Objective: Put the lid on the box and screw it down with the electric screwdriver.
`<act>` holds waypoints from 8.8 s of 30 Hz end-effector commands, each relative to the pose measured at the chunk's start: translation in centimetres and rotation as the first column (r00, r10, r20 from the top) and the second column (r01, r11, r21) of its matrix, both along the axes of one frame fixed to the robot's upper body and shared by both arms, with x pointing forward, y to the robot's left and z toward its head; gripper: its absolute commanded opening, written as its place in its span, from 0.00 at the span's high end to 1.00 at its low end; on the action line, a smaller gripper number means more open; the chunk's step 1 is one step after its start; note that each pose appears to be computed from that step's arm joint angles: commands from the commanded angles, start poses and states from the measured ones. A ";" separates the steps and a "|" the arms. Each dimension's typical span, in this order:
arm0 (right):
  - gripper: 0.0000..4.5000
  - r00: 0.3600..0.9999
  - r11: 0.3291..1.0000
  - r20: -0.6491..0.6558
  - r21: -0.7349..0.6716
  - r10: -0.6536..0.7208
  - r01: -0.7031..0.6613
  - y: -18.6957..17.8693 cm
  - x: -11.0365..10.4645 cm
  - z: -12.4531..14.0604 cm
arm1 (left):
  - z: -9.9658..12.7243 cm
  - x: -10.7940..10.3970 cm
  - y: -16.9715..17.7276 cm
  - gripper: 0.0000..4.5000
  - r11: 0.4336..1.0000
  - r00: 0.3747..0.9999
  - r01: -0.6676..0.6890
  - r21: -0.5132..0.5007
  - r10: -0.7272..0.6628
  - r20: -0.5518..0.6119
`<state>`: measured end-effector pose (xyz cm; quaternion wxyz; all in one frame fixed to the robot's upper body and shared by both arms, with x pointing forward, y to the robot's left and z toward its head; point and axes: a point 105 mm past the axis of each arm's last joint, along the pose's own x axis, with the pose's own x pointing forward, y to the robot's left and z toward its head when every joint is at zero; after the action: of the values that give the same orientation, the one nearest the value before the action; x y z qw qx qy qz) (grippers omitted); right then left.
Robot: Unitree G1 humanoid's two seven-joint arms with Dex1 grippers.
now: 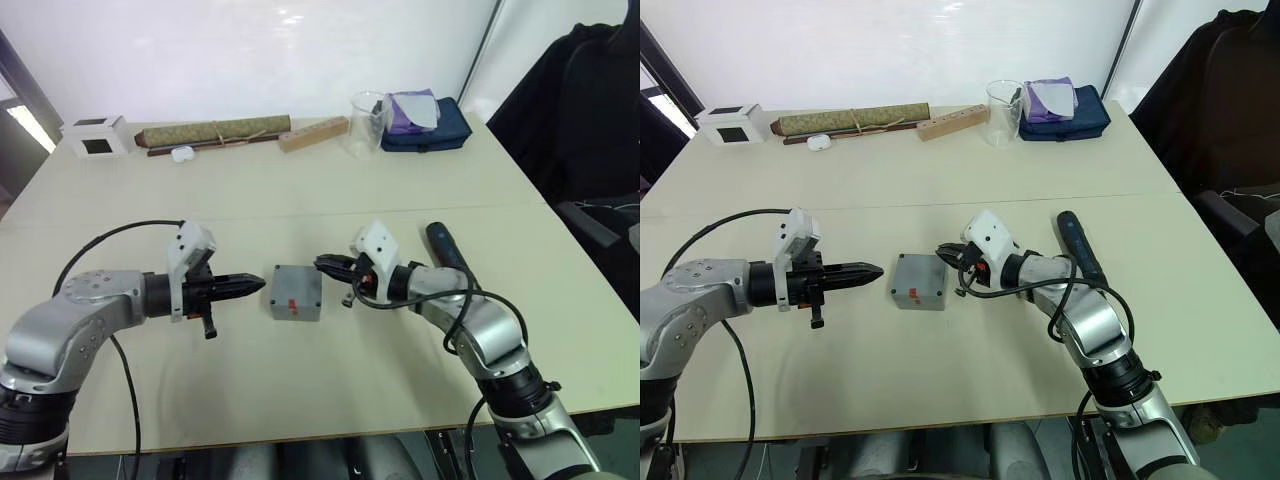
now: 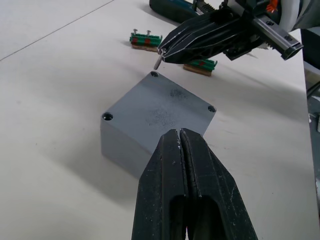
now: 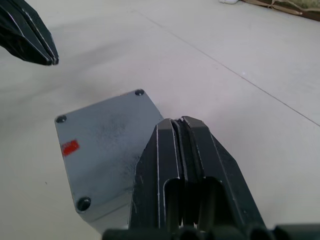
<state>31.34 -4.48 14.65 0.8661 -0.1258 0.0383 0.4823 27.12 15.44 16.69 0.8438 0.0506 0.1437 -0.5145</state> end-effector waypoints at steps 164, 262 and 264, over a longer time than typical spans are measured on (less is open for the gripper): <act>0.53 0.974 0.947 0.119 0.283 -0.193 0.153 1.2 0.1 2.0 | -4.3 3.7 -3.9 1.00 0.963 0.992 0.115 0.243 -0.123 0.015; 0.01 0.984 0.933 -0.175 -0.344 0.044 -0.103 -7.2 -3.8 4.9 | -1.2 5.4 3.1 1.00 0.968 0.986 -0.056 0.245 0.015 0.166; 0.01 0.972 0.931 -0.216 -0.329 0.089 -0.158 -5.9 -5.0 2.8 | -1.8 4.9 2.3 1.00 0.972 0.989 -0.041 0.233 0.007 0.147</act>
<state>27.05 -11.34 16.55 0.7944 -0.2089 0.2338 0.5202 32.22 18.73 13.60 0.8510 0.1651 0.1701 -0.4687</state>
